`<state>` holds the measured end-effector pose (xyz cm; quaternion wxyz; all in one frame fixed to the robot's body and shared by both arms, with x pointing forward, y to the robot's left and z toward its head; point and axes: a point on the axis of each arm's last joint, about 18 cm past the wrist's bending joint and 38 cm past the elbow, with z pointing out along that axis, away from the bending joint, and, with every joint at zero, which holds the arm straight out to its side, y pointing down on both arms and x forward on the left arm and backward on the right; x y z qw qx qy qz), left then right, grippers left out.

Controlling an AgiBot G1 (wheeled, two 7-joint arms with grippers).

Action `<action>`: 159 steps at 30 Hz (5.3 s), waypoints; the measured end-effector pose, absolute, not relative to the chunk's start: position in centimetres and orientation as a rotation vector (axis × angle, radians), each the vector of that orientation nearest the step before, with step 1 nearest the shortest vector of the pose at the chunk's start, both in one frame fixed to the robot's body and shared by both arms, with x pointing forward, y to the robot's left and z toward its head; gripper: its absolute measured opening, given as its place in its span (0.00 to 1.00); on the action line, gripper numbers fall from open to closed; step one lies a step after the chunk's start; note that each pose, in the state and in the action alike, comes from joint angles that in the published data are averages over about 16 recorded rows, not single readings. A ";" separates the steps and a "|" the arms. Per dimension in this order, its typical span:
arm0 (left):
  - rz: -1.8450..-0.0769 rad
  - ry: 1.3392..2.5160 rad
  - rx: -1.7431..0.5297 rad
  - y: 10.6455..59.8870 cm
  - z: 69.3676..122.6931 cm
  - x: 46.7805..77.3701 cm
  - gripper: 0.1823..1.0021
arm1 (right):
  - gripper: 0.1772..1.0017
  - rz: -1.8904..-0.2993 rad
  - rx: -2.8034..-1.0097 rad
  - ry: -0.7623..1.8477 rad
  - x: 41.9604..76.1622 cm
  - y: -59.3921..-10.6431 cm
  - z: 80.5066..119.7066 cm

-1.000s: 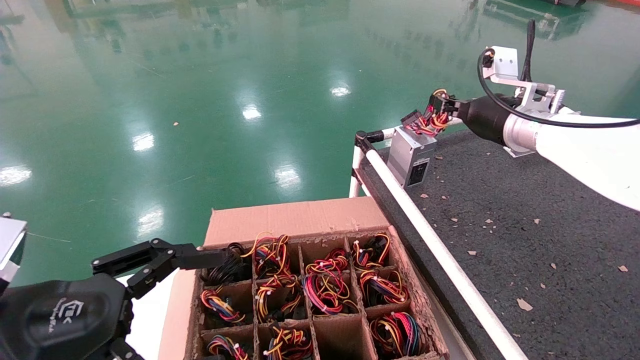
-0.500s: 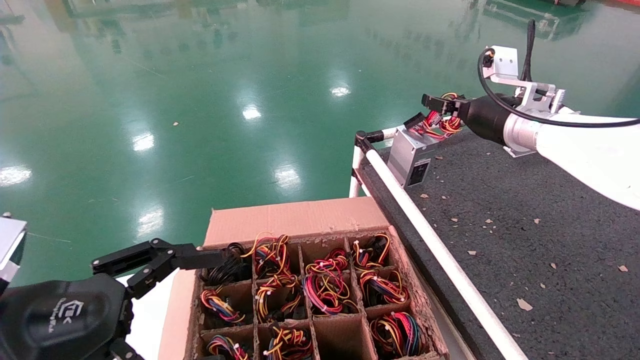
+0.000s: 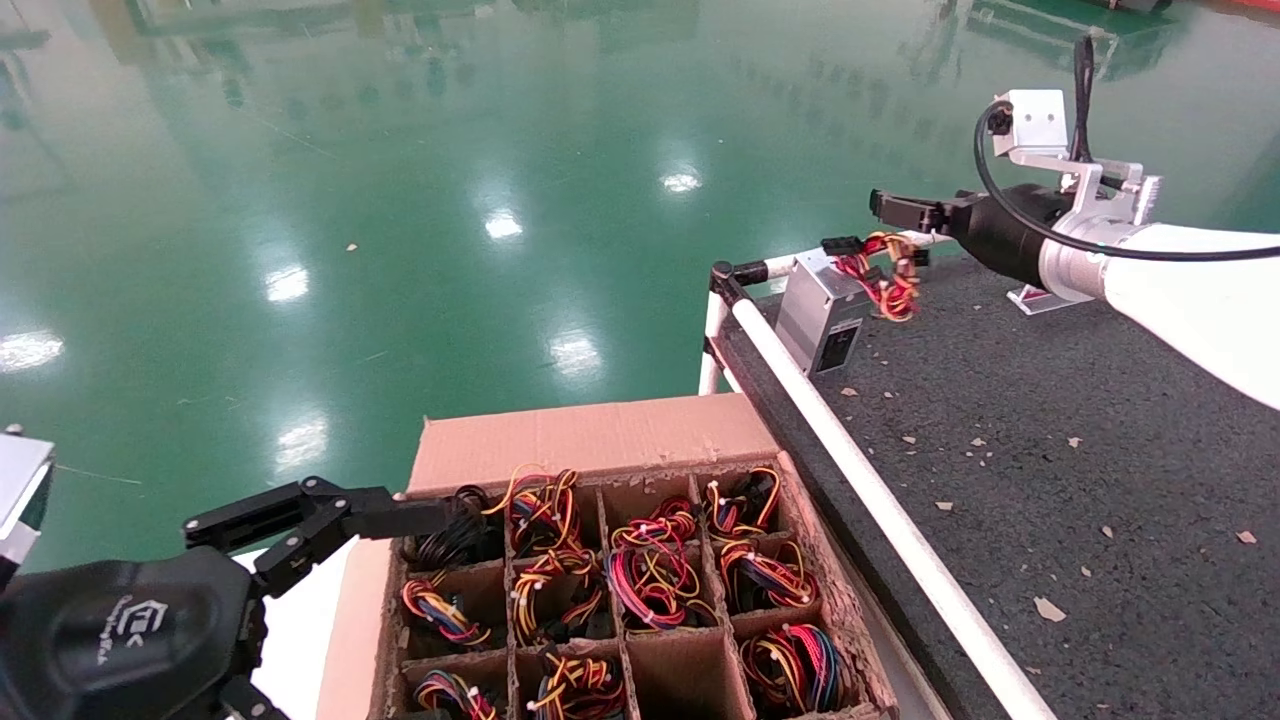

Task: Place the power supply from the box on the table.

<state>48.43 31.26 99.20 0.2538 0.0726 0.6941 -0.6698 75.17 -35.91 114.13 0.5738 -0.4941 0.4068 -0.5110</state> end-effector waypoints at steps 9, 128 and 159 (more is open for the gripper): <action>-1.820 1.886 0.197 31.3 99.2 48.4 1.00 | 0.95 -1.146 -1.166 0.887 74.7 -35.9 113.1; -1.820 1.886 0.196 31.3 99.2 48.4 1.00 | 1.00 -0.553 -1.595 -0.228 47.6 -30.2 99.2; -1.820 1.886 0.196 31.3 99.2 48.4 1.00 | 1.00 -0.554 -1.594 -0.228 47.6 -30.2 99.2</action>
